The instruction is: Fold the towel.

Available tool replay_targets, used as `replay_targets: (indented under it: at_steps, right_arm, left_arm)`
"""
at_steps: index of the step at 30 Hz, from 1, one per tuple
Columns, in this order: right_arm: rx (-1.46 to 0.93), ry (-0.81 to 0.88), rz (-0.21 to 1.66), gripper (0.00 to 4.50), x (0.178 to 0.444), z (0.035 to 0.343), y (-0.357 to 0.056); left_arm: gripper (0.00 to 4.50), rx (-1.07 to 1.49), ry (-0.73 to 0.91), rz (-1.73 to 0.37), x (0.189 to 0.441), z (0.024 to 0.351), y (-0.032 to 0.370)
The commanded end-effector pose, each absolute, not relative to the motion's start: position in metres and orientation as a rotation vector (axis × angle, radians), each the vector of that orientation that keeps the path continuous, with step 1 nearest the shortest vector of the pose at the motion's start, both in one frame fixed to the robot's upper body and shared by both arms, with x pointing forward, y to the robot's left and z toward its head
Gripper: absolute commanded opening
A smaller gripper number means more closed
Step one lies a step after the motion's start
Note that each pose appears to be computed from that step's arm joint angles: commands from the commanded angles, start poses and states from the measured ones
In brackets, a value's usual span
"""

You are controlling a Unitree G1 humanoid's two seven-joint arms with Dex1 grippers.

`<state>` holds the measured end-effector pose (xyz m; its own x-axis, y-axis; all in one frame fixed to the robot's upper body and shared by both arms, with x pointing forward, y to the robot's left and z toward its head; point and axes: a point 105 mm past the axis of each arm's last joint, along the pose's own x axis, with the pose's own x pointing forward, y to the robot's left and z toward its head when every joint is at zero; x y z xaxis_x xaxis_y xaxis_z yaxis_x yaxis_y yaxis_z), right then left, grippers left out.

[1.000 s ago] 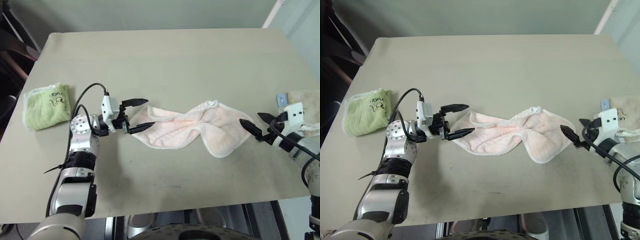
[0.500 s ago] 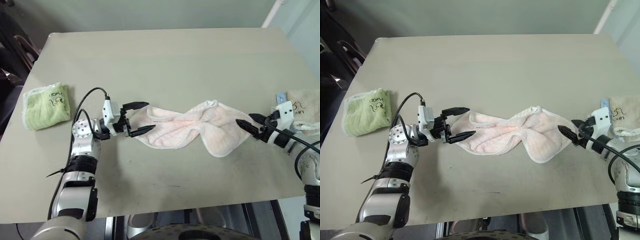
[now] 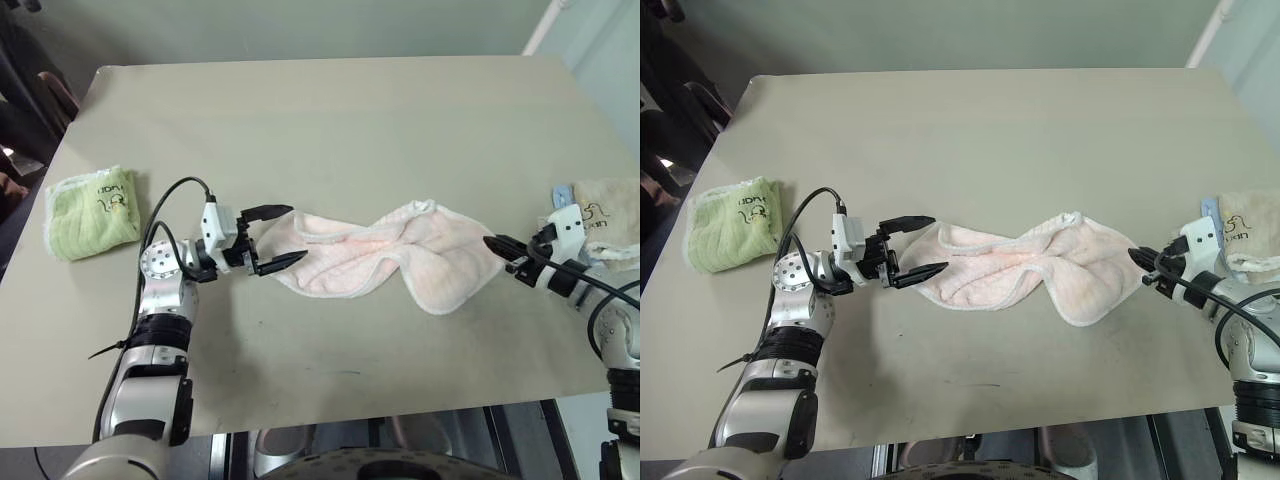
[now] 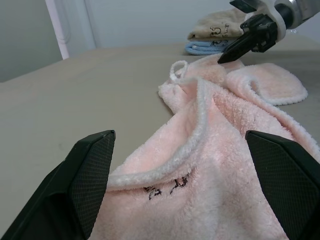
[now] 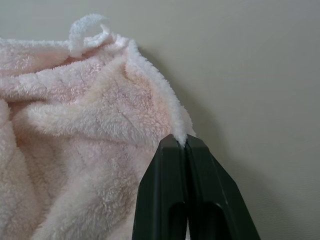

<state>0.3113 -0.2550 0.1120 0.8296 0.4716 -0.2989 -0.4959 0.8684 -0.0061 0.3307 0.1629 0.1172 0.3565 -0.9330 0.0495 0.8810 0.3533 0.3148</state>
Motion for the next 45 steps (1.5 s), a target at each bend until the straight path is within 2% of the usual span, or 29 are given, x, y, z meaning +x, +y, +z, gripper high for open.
replay_targets:
  at_steps: [1,6,16,30,33,35,36,43,44,45]
  right_arm:
    - [-0.152,0.201,0.535,0.03,0.309,0.145,-0.252]
    - [-0.221,0.132,0.599,0.03,0.299,0.180,-0.237]
    - [-0.347,0.049,0.694,0.03,0.284,0.228,-0.213]
    - [-0.401,0.044,0.727,0.03,0.276,0.239,-0.203]
    - [-0.397,0.049,0.724,0.00,0.277,0.238,-0.205]
    - [-0.395,0.055,0.720,0.00,0.277,0.236,-0.206]
    - [-0.395,0.057,0.720,0.00,0.277,0.235,-0.206]
    - [-0.391,0.057,0.725,0.00,0.277,0.233,-0.204]
    - [-0.391,0.057,0.724,0.00,0.277,0.233,-0.204]
    - [-0.391,0.056,0.723,0.00,0.276,0.234,-0.205]
  left_arm:
    - [4.50,0.289,-0.269,-1.169,0.335,0.125,0.166]
    - [4.50,0.301,-0.264,-1.207,0.334,0.123,0.158]
    - [4.50,0.359,-0.262,-1.299,0.340,0.117,0.134]
    - [4.50,0.518,-0.200,-1.290,0.352,0.110,0.143]
    - [3.93,0.521,-0.200,-1.277,0.355,0.111,0.143]
    - [3.31,0.525,-0.199,-1.271,0.356,0.112,0.143]
    - [2.82,0.525,-0.202,-1.269,0.357,0.113,0.143]
    - [0.31,0.522,-0.222,-1.270,0.361,0.121,0.141]
    - [0.03,0.523,-0.220,-1.277,0.360,0.121,0.140]
    - [0.03,0.523,-0.218,-1.282,0.360,0.120,0.140]
